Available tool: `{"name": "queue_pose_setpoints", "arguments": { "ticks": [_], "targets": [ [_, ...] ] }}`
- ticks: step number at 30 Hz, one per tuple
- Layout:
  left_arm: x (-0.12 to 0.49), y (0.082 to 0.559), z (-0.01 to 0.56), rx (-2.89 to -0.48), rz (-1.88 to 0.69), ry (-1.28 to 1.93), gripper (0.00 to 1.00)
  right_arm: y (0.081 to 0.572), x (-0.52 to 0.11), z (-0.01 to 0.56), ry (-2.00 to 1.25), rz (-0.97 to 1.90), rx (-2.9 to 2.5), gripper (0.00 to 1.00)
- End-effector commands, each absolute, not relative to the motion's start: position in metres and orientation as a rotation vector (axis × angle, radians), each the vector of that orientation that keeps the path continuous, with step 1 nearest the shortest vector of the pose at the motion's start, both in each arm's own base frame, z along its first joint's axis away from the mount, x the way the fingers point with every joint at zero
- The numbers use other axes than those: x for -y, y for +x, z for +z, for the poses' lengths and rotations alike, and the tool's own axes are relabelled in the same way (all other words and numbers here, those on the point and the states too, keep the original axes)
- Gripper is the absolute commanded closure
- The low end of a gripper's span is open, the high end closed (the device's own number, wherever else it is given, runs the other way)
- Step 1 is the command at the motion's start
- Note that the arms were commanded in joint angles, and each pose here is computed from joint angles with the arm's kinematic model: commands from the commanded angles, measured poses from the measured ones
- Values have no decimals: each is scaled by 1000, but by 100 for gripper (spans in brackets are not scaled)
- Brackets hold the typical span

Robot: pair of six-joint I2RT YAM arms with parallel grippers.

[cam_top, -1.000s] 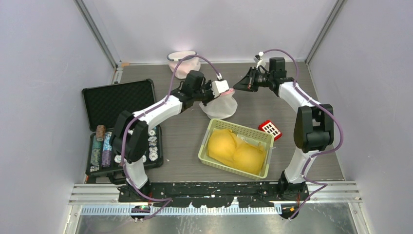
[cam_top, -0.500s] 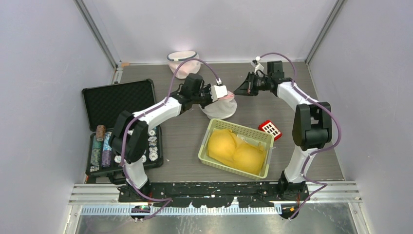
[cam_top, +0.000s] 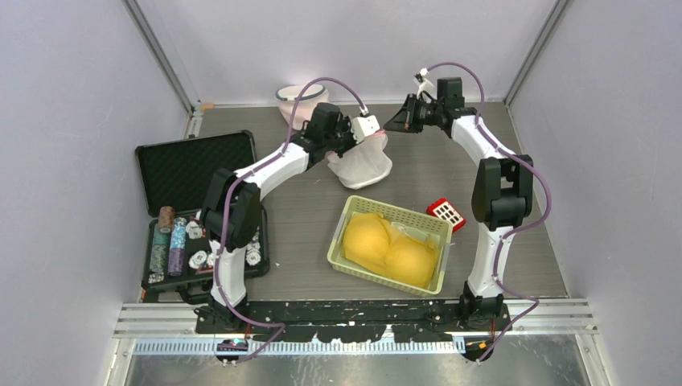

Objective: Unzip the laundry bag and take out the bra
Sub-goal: Unzip the laundry bag at the center of the board.

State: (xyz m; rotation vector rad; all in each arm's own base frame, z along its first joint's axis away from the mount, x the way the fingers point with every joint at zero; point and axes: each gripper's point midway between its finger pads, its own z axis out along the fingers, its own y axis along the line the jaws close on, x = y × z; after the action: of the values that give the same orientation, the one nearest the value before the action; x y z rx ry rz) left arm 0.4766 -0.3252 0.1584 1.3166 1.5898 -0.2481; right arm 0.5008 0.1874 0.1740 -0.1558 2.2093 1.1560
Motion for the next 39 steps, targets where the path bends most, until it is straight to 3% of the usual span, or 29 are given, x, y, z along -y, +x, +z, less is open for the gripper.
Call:
{"name": "queue_pose_setpoints", "arguments": {
  "ticks": [1,8,15,16,19,21,29,39],
  "targets": [
    [312,508,204,-1531,-161,1224,100,524,-188,223,-211,1123,-2077,99],
    [316,489,226,-1450,-192,1274,100,515,-191,247,-221,1162,-2037,99],
    [322,446,176,-1474,-233,1447,100,484,-193,192,-219,1174,-2173,99],
    [322,437,169,-1478,-246,1475,98,476,-194,184,-226,1174,-2195,99],
    [322,415,160,-1542,-337,1489,75,457,-196,162,-249,1158,-2256,99],
    [319,411,163,-1618,-396,1432,66,448,-197,149,-259,1149,-2291,99],
    [297,441,206,-1869,-724,909,53,445,-195,111,-315,1043,-2380,99],
    [286,462,215,-1967,-843,568,46,449,-193,98,-383,974,-2414,99]
  ]
}}
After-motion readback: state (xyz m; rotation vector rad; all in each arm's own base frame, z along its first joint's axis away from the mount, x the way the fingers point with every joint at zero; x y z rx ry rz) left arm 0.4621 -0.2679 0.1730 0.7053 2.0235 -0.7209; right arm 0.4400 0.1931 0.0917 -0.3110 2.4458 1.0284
